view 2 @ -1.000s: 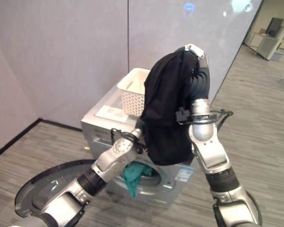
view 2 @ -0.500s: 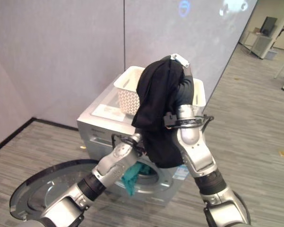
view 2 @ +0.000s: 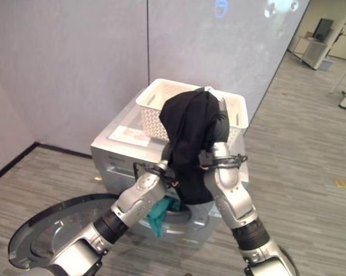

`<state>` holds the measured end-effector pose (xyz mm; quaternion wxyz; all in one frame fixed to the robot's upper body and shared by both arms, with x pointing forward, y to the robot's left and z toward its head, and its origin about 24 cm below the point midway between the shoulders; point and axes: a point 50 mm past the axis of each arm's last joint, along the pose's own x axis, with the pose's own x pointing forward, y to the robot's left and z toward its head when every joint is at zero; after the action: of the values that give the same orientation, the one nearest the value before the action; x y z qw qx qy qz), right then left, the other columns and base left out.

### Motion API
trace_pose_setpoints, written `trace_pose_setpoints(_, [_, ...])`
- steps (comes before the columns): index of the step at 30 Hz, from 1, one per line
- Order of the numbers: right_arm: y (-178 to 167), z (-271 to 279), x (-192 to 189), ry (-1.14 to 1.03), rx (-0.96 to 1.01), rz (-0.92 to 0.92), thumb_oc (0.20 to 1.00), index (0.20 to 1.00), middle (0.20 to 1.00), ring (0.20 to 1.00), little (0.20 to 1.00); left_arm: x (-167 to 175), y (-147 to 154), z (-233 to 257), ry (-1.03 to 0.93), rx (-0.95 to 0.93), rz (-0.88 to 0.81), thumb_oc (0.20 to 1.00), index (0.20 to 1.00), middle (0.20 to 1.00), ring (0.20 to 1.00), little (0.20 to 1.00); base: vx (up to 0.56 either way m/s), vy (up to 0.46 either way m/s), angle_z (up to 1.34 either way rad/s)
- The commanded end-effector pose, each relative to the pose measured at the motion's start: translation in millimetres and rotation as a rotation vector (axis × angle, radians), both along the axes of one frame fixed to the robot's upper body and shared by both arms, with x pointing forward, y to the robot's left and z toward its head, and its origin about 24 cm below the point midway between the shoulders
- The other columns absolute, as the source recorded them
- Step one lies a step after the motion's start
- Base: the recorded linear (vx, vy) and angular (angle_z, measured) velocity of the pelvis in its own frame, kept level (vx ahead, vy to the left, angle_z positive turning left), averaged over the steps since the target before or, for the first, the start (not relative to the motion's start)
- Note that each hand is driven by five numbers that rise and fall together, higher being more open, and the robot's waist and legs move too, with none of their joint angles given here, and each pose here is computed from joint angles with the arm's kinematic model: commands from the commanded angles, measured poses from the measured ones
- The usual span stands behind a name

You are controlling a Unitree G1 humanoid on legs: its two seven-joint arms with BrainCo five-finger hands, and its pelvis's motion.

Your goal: Grab the laundry basket,head to the washer,open it,put in the laundry and shut it.

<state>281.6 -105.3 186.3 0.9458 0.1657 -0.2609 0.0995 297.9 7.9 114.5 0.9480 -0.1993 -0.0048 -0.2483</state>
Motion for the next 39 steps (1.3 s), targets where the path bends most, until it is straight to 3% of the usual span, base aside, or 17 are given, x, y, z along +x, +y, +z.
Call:
trace_pose_setpoints(1, [8.6,22.6,-4.1,-0.111,0.066,0.083,0.2,0.2,0.2,0.2,0.2,1.0,-20.0,42.8,-0.154,-0.139,-0.048,0.313,0.313,0.313,0.313,0.313,0.0,0.0,0.0])
trace_pose_setpoints(2, [8.7,22.8,-3.9,-0.111,0.068,0.085,0.2,0.2,0.2,0.2,0.2,1.4,-19.4,42.0,-0.151,-0.139,-0.044,0.2,0.2,0.2,0.2,0.2,0.0,0.0,0.0])
trace_pose_setpoints(12, [6.9,23.4,-4.5,-0.123,0.079,0.061,0.2,0.2,0.2,0.2,0.2,2.9,-8.6,30.9,-0.11,-0.174,0.026,0.2,0.2,0.2,0.2,0.2,0.0,0.0,0.0])
trace_pose_setpoints(14, [5.7,20.8,-4.0,-0.111,0.083,0.06,0.482,0.482,0.482,0.482,0.482,2.5,-4.8,26.5,-0.101,-0.172,0.035,0.2,0.2,0.2,0.2,0.2,0.0,0.0,0.0])
trace_pose_setpoints(15, [5.8,20.7,-4.0,-0.111,0.084,0.06,0.928,0.928,0.928,0.928,0.928,2.4,-4.7,26.4,-0.101,-0.172,0.035,0.2,0.2,0.2,0.2,0.2,0.0,0.0,0.0])
trace_pose_setpoints(16, [4.4,18.3,-4.4,-0.102,0.085,0.065,1.0,1.0,1.0,1.0,1.0,0.6,-2.0,21.6,-0.087,-0.173,0.035,0.2,0.2,0.2,0.2,0.2,0.0,0.0,0.0])
trace_pose_setpoints(24, [-12.5,16.6,-7.3,-0.113,0.072,0.049,1.0,1.0,1.0,1.0,1.0,-8.2,12.2,8.8,-0.059,-0.19,0.021,0.2,0.2,0.2,0.2,0.2,0.0,0.0,0.0])
trace_pose_setpoints(29, [-43.3,11.3,-14.1,-0.123,0.084,-0.015,1.0,1.0,1.0,1.0,1.0,-20.0,36.2,-13.7,-0.007,-0.197,0.033,0.2,0.2,0.2,0.2,0.2,0.0,0.002,0.02])
trace_pose_setpoints(35, [-75.0,2.1,-24.2,-0.11,0.089,-0.146,1.0,1.0,1.0,1.0,1.0,-33.6,65.2,-36.6,0.057,-0.186,0.086,0.2,0.2,0.2,0.2,0.2,0.0,0.0,0.0])
trace_pose_setpoints(39, [-115.2,-5.7,-44.9,-0.112,0.099,-0.385,1.0,1.0,1.0,1.0,1.0,-54.9,102.7,-61.5,0.138,-0.185,0.189,0.2,0.2,0.2,0.2,0.2,0.0,0.002,0.02])
